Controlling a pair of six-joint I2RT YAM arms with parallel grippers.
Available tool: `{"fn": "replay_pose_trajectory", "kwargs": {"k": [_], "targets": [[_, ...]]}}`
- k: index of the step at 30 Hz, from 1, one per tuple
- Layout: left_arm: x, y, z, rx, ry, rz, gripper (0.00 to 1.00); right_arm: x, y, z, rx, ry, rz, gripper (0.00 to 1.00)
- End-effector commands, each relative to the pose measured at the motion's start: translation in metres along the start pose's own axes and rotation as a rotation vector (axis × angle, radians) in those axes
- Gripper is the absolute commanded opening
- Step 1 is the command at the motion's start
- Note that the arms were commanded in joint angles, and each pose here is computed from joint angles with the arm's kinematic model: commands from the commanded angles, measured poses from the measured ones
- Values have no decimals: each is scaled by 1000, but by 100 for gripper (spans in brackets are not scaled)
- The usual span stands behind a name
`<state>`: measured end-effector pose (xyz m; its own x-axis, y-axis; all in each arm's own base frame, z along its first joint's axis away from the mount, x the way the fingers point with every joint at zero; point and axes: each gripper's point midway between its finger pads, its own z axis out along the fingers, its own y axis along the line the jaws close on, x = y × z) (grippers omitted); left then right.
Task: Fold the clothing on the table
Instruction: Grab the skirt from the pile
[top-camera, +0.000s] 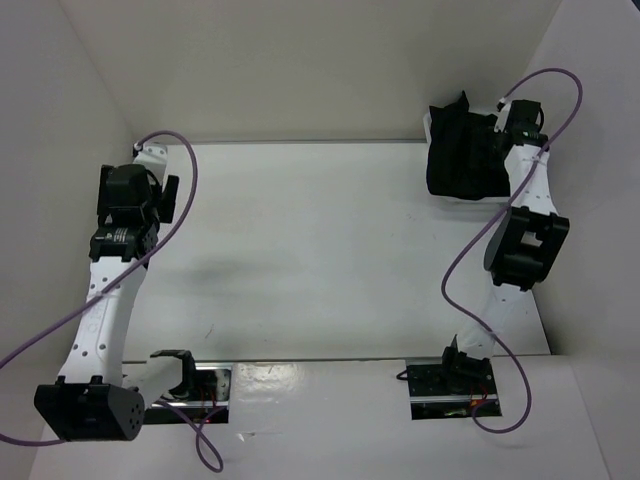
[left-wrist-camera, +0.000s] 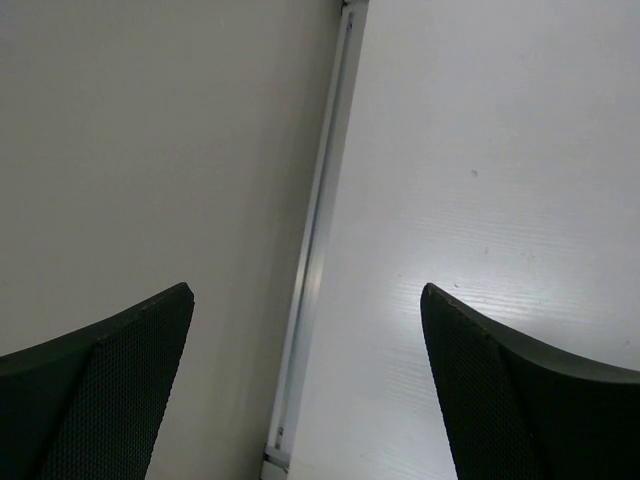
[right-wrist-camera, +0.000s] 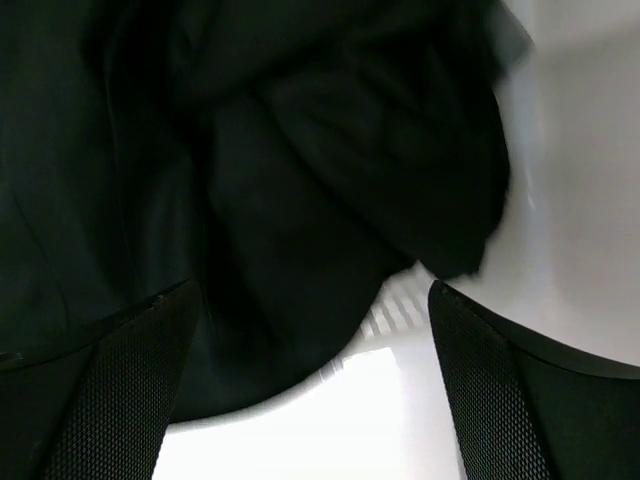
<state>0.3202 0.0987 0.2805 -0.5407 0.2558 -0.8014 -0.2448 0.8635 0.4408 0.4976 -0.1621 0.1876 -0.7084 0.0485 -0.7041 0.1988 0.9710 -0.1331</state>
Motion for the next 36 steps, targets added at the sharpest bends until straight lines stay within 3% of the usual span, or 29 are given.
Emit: {"fn": "replay_pose_trajectory", "kwargs": {"k": [1,5,8,11,16,18,19,21,22,23,25,26,36], "targets": [[-48,20,-16,-57,-159,101,100,-30,12,14,-49,-72,18,98],[-90,40,-31,-131,-259,116,100,-49,40,27,-108,-114,12,98],[-116,59,-44,-179,-259,-12,100,-62,67,36,-149,-137,-18,98],[-124,63,-41,-197,-174,25,100,-66,90,47,-187,-134,-40,98],[-146,85,-54,-299,-189,9,100,-69,117,64,-239,-121,-55,95],[-144,82,-56,-293,-181,-27,100,-54,122,79,-253,-65,-47,88],[-139,82,-56,-296,-158,-24,100,-65,121,76,-251,-89,-47,77],[-130,81,-58,-298,-145,-36,100,-46,125,92,-256,-16,-48,59],[-125,82,-63,-296,-143,-47,100,-69,122,81,-252,-74,-47,40],[-121,82,-65,-295,-144,-57,100,-53,117,102,-239,-26,-40,30],[-107,78,-67,-280,-141,-60,100,-54,108,93,-195,-14,-41,7],[-104,76,-68,-273,-147,-61,100,-60,99,89,-178,-32,-43,2],[-61,47,-64,-163,-26,-108,100,-143,77,-28,-173,-278,-29,0]]}}
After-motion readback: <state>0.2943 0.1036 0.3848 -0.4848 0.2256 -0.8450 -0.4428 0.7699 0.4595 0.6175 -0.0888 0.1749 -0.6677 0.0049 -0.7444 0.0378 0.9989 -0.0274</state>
